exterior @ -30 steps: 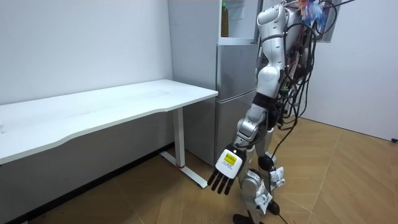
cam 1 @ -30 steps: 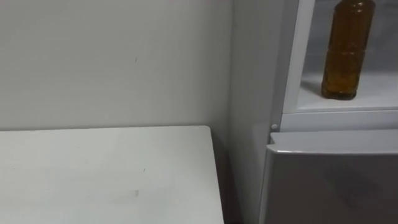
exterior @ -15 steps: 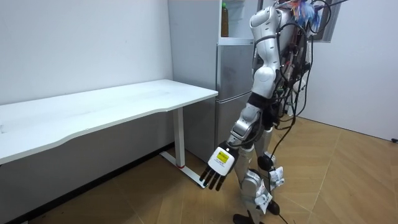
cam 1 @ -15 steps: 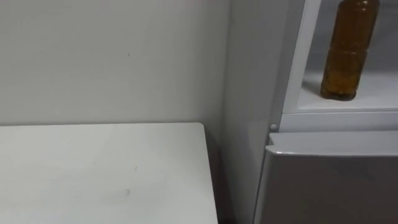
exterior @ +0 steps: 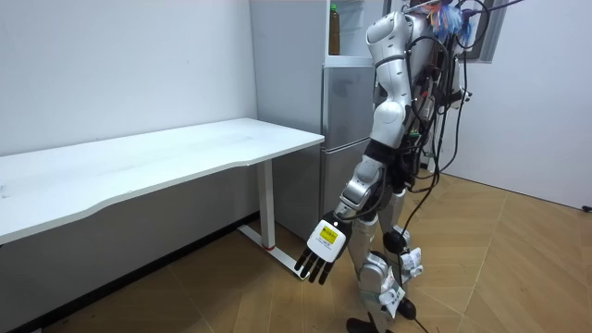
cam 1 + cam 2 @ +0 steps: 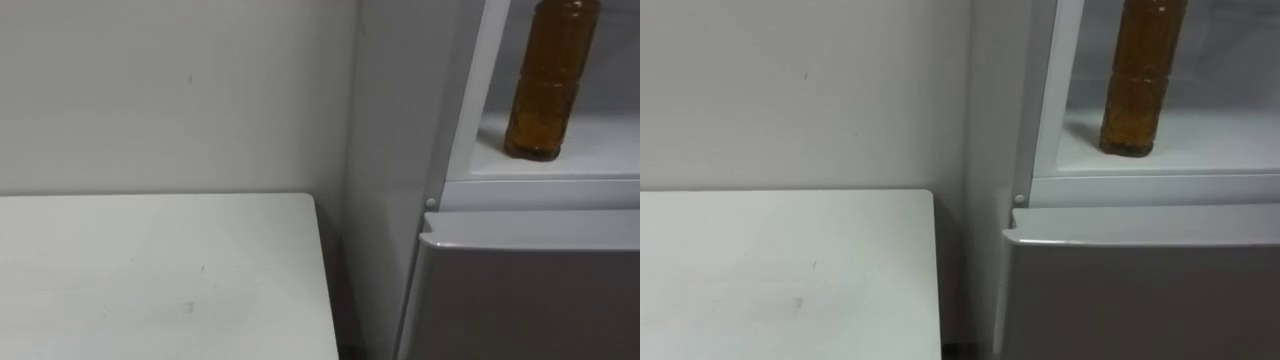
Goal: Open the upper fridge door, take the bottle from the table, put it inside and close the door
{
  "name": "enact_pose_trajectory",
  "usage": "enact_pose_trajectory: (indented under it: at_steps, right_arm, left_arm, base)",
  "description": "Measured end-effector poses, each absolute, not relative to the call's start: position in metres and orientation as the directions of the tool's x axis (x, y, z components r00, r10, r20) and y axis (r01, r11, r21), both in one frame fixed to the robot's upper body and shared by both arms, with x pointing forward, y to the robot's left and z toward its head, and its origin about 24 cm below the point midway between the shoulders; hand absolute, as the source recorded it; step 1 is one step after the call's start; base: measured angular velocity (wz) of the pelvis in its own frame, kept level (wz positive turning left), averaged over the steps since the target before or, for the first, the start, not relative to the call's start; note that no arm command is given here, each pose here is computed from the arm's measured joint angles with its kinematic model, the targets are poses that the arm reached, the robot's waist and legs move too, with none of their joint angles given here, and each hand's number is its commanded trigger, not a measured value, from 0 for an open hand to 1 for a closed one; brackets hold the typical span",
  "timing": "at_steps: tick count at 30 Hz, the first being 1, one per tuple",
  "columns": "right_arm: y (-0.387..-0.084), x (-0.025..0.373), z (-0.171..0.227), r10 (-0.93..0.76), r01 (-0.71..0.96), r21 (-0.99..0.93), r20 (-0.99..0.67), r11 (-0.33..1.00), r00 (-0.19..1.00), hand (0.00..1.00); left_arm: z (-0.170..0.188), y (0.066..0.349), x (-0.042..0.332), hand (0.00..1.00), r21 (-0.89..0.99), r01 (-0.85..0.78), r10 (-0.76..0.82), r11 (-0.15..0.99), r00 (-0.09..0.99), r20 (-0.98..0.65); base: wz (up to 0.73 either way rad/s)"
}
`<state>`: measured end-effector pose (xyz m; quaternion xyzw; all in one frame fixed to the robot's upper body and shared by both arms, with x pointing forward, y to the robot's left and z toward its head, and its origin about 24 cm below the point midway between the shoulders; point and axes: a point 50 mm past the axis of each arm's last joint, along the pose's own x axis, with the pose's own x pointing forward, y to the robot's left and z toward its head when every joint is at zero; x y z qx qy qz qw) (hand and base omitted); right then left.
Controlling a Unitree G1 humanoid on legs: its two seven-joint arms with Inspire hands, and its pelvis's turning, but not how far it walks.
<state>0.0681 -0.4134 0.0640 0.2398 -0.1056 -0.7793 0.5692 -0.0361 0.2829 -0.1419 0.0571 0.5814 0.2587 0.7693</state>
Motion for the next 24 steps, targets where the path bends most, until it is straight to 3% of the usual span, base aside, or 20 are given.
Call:
enact_pose_trajectory:
  at_steps: [9, 14, 24]
  right_arm:
    - [-0.409, 0.079, 0.090, -0.965, 0.820, 0.511, -0.173, -0.258, -0.196, 0.00]
    - [-0.408, 0.079, 0.111, -0.971, 0.831, 0.509, -0.051, -0.225, -0.232, 0.00]
    - [-0.404, 0.080, 0.119, -0.960, 0.857, 0.460, 0.030, -0.234, -0.278, 0.00]
  left_arm:
    - [-0.141, 0.285, -0.034, 0.00, 0.404, -0.321, 0.477, 0.856, 0.193, -0.857]
    - [-0.141, 0.285, -0.037, 0.00, 0.428, -0.296, 0.489, 0.854, 0.179, -0.854]
    - [-0.145, 0.282, -0.053, 0.00, 0.436, -0.264, 0.474, 0.860, 0.100, -0.875]
  base:
    - [0.00]
    - [0.00]
    - [0.00]
